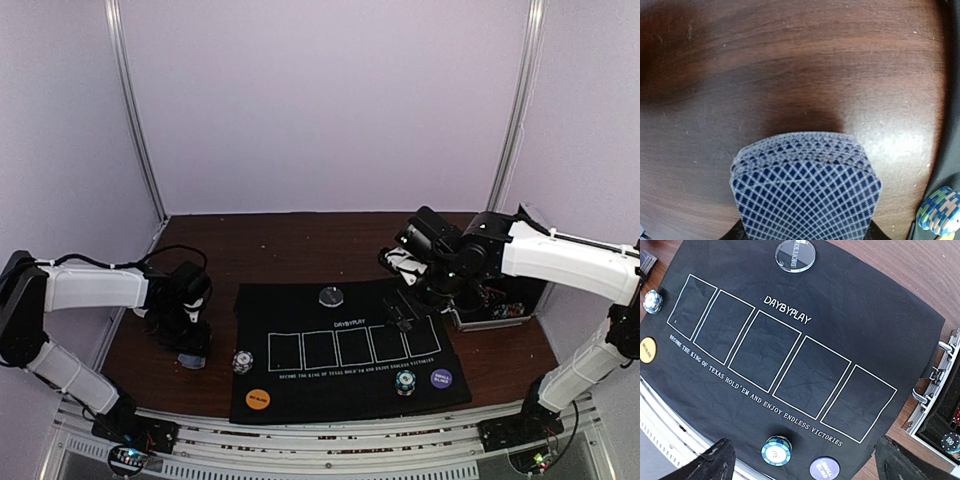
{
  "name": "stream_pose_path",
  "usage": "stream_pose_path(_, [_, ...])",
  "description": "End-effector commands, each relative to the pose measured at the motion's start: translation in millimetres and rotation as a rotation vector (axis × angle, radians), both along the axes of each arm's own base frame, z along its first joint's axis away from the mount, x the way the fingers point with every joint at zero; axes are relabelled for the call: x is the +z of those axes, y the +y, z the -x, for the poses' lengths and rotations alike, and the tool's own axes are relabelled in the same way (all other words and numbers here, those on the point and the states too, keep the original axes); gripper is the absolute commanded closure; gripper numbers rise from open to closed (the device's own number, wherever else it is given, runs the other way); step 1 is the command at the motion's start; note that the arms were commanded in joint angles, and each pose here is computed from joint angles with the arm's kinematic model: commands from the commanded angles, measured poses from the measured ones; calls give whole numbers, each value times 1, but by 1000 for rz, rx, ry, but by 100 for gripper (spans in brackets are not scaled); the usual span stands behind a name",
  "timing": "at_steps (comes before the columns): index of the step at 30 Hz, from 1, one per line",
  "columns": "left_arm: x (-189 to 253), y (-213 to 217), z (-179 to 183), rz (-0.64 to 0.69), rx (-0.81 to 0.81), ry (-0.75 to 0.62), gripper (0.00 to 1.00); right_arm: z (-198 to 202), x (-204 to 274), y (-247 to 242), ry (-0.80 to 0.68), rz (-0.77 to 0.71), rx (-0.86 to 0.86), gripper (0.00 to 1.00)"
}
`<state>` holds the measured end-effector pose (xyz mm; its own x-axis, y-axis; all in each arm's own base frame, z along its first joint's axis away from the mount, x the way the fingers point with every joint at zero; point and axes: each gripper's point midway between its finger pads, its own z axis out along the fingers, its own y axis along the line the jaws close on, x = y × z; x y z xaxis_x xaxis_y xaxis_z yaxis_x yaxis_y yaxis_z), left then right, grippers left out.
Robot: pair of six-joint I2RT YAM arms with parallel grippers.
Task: Distribute texas hold em gaming equipment
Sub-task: Pick up the face-down deck piles from the center of the board.
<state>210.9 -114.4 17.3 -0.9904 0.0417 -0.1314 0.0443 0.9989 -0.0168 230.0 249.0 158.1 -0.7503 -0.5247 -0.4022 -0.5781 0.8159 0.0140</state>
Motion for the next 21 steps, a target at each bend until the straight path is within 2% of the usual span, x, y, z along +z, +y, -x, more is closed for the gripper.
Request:
stream_pose_path(1, [-10,-4,9,21,-26,35,49,-3,22,-5,-46,-26,-11,0])
stream_pose_path(9, [45,-16,-21,-18,-141,-54,50,1,37,8,-44,-138,1,0])
stream_pose_path(15, [107,-46,-41,-86,-386,-86,51,-7,59,21,-17,-316,-5,0])
stream_pose_path(19, [134,-64,-38,-123,-519,-81,52,-13,62,27,-10,-354,0,0])
stream_pose_path(21, [145,-83,-35,-75,-581,-120,54,-14,62,33,16,-382,13,0])
